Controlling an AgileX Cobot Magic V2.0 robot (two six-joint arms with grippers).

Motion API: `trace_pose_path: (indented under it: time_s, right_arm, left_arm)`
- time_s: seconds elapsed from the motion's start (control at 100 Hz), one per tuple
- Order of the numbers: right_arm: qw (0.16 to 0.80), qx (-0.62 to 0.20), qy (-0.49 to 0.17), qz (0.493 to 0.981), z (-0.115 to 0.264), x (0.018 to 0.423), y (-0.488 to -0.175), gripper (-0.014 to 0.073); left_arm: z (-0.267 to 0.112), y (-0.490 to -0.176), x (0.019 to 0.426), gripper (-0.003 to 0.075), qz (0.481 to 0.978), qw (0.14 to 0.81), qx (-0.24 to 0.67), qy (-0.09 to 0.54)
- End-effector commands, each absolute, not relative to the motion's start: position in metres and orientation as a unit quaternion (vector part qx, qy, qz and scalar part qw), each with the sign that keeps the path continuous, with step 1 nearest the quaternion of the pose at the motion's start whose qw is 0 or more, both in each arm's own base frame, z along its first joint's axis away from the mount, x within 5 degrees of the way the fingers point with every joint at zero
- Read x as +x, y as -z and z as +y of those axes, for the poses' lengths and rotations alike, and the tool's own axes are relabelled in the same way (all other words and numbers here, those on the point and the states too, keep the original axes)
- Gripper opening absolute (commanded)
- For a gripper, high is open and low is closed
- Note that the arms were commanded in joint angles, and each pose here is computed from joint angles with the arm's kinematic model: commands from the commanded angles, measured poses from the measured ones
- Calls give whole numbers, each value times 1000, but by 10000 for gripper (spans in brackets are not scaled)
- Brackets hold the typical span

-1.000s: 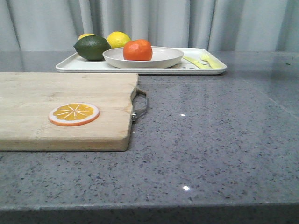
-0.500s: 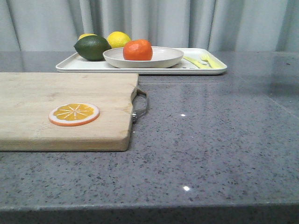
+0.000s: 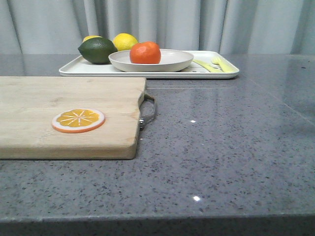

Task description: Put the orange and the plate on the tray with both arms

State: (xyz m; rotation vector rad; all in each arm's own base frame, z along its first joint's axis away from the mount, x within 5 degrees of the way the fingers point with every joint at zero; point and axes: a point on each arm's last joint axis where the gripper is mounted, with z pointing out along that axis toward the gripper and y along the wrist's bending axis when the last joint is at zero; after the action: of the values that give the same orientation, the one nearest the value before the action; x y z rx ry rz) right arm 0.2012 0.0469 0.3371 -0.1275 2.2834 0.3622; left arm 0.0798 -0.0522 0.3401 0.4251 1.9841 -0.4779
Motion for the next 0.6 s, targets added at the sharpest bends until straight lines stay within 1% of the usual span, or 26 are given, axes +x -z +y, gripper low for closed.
trace_pose_path:
  time_s: [0.0, 0.23, 0.59]
  right_arm:
    - [473, -46, -140, 869, 42, 185, -347, -69]
    - [511, -38, -137, 847, 34, 142, -324, -69]
    - [564, -41, -142, 812, 25, 81, -290, -69]
  left_arm:
    - [-53, -352, 82, -19, 804, 530, 164, 214]
    - [-50, -350, 77, -19, 802, 532, 164, 215]
    - [-36, -326, 51, -19, 787, 550, 159, 231]
